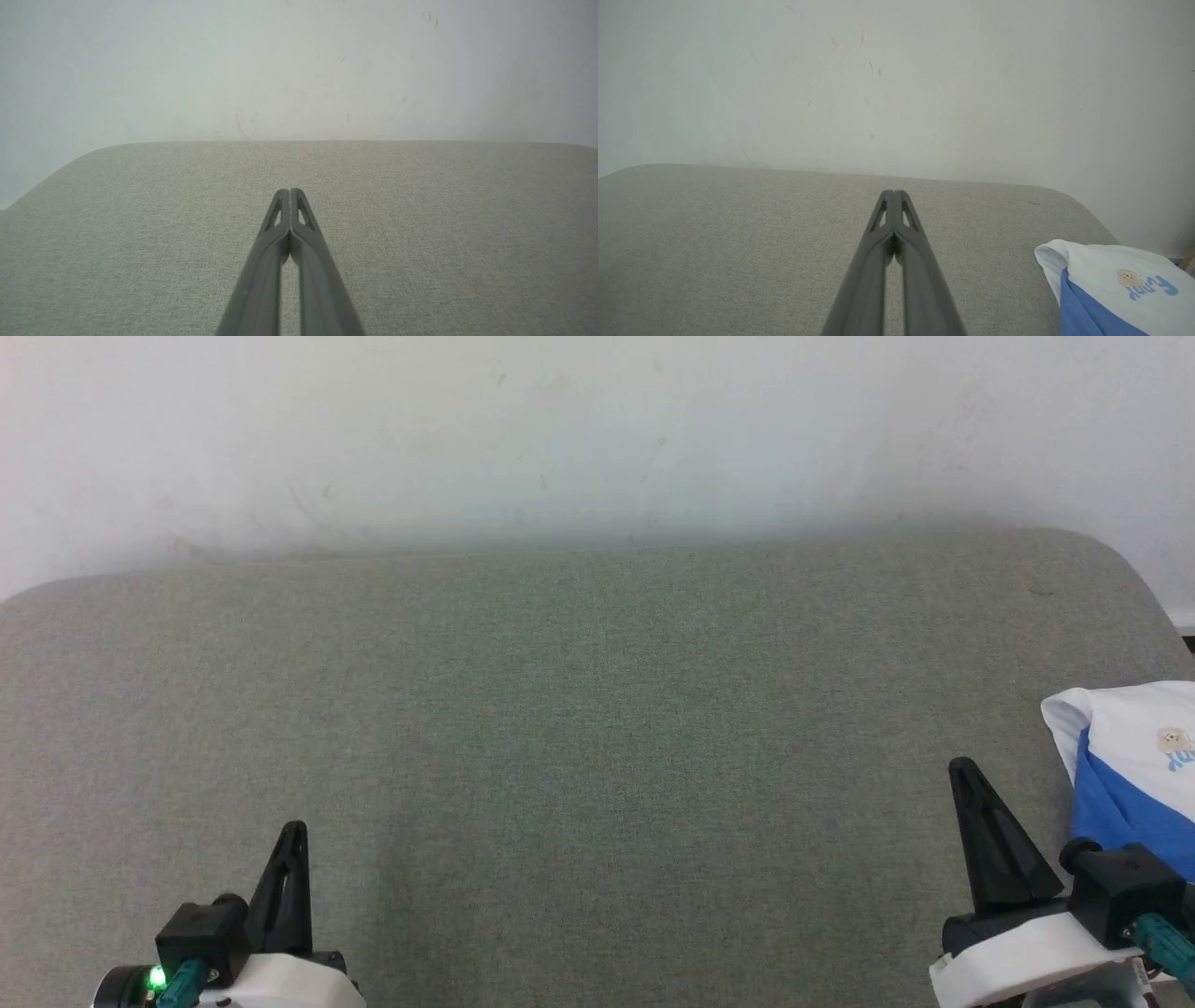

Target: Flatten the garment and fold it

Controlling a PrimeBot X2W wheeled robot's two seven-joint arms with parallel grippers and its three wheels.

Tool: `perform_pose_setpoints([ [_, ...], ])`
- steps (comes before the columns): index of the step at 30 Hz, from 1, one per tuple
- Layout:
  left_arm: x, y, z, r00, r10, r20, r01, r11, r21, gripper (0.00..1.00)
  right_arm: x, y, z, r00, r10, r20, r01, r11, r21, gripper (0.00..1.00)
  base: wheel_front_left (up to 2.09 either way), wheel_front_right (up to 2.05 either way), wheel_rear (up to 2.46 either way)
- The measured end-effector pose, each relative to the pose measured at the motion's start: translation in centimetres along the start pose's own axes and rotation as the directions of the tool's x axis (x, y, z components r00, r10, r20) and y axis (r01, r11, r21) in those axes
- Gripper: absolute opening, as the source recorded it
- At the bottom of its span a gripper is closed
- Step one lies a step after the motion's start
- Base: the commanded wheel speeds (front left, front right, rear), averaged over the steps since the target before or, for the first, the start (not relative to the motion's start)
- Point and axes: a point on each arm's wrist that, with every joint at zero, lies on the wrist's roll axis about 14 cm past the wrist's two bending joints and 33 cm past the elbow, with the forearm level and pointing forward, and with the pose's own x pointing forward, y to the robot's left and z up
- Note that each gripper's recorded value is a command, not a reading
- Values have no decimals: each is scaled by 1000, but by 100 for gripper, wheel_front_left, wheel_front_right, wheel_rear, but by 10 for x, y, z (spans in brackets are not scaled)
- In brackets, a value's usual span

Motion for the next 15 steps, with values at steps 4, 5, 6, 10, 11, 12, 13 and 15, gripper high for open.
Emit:
perform_pose_setpoints([
  [4,0,0,0,1000,1,-6,-1,1000,-2,0,0,0,-1,1000,1,-3,-1,1000,0,0,0,0,0],
  [5,0,-1,0,1000,1,-6,-1,1000,-4,0,0,0,-1,1000,1,-4,-1,1000,0,0,0,0,0],
  [6,0,-1,0,1000,1,-5,-1,1000,-5,0,0,0,-1,1000,2,-4,-2,1000,0,0,0,0,0],
  [10,0,-2,1,1000,0,-8,0,1000,-1,0,1,1,-2,1000,2,-8,-2,1000,1,0,0,0,0],
  [11,0,-2,1,1000,0,-8,0,1000,-1,0,1,1,-3,1000,3,-10,-3,1000,0,0,0,0,0],
  [12,0,-2,1,1000,-1,-9,1,1000,-1,0,1,1,-3,1000,3,-11,-3,1000,0,0,0,0,0],
  [13,0,-2,1,1000,-1,-10,0,1000,-1,0,1,1,-3,1000,3,-14,-3,1000,-1,0,0,0,0],
  [15,0,-3,2,1000,-1,-11,1,1000,-2,0,1,1,-4,1000,4,-18,-4,1000,-3,0,0,0,0],
])
